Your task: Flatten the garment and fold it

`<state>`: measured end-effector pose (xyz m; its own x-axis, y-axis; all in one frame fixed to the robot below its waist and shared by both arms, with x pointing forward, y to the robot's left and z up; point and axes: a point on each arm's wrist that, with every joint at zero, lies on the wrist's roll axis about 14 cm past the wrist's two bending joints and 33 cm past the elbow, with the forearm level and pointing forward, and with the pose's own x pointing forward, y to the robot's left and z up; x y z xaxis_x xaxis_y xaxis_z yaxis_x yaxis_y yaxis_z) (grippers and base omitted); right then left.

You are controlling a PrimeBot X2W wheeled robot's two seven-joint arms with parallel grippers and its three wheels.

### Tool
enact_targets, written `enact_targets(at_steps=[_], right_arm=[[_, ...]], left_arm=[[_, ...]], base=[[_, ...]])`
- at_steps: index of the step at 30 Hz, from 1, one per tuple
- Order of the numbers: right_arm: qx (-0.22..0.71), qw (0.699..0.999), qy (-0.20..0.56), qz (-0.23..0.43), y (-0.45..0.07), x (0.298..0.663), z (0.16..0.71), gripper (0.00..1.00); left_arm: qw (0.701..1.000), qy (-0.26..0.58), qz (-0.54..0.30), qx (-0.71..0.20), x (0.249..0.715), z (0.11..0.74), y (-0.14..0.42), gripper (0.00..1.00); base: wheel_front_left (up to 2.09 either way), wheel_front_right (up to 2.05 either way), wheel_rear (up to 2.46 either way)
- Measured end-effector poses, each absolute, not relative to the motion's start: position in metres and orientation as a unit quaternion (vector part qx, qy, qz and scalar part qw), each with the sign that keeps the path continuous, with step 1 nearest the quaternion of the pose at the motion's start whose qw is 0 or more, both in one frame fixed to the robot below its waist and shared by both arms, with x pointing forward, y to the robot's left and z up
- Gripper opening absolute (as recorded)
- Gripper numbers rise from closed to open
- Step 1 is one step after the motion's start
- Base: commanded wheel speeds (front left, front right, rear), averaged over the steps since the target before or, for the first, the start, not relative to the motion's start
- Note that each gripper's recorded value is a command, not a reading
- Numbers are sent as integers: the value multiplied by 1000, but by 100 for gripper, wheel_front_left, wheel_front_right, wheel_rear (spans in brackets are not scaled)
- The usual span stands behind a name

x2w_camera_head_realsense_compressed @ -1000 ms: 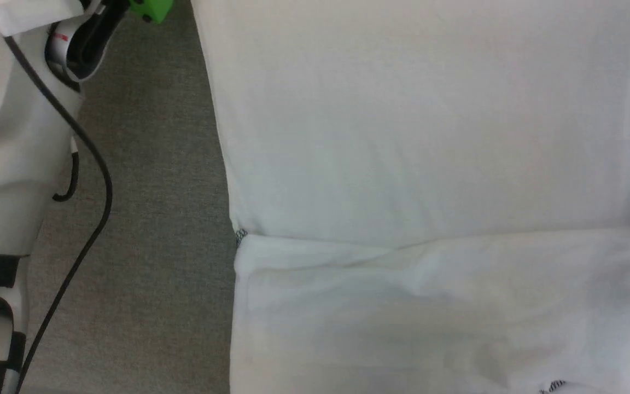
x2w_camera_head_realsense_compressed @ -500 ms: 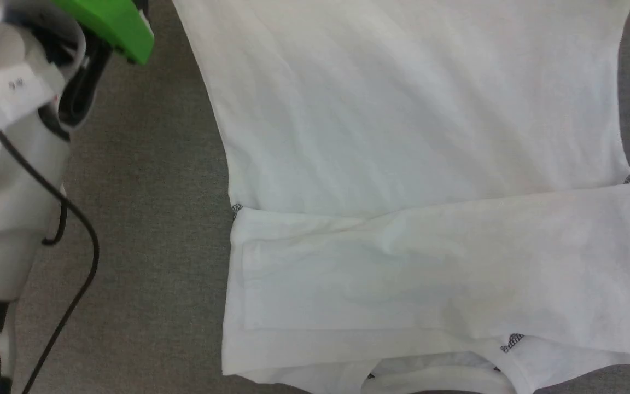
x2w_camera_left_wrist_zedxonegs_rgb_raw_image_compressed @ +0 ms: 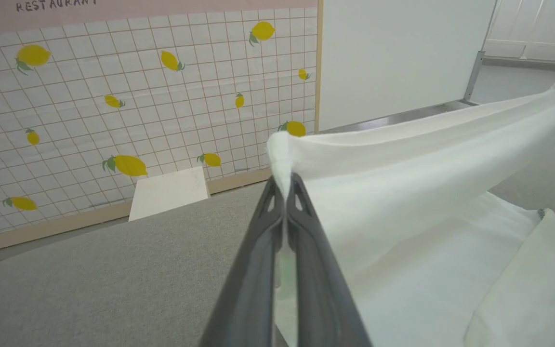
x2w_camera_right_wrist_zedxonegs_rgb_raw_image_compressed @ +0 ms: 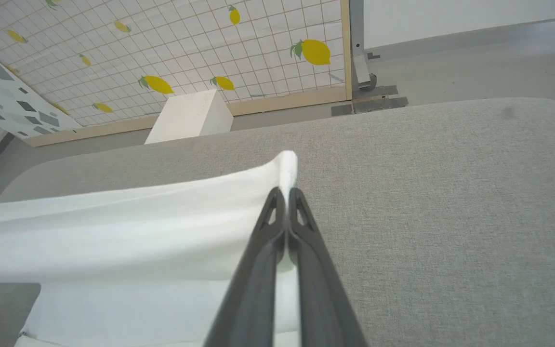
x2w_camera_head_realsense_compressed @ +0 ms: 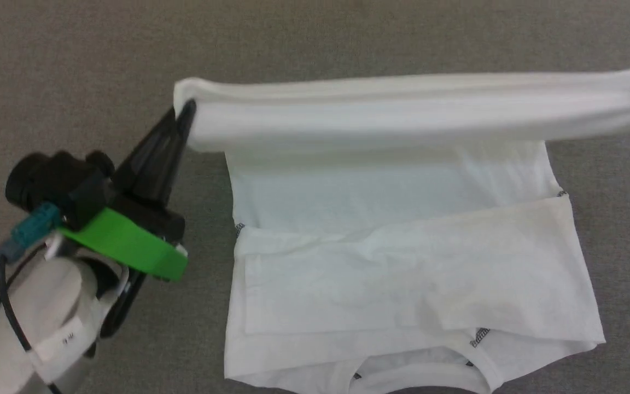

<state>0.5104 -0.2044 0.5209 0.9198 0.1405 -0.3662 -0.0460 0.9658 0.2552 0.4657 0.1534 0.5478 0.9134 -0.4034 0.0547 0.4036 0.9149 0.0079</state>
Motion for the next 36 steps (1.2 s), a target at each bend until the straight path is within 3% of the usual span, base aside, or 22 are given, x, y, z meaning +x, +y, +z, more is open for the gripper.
enact_targets(at_steps=[15,32,33,34,35,36], right_arm=[[173,948,266,19,-220,372,489,0],[181,914,363,18,-201,307,423,0],[177,912,368,18,-202,305,420,0],[177,912,370,17,-202,304,419,9],[172,912,373,15,-204,302,417,99],[168,912,375,14,-206,301,416,100]], left_arm=[[967,85,-225,-83,344,500,116,0],[919,231,-314,-50,255,405,91,0],[920,232,-312,-50,254,403,92,20],[920,234,-310,-50,254,402,93,41],[923,235,-302,-47,254,399,97,84],[925,233,-296,-46,256,398,100,100]], base=[[0,0,0],[0,0,0],[0,0,0],[0,0,0],[0,0,0],[0,0,0]])
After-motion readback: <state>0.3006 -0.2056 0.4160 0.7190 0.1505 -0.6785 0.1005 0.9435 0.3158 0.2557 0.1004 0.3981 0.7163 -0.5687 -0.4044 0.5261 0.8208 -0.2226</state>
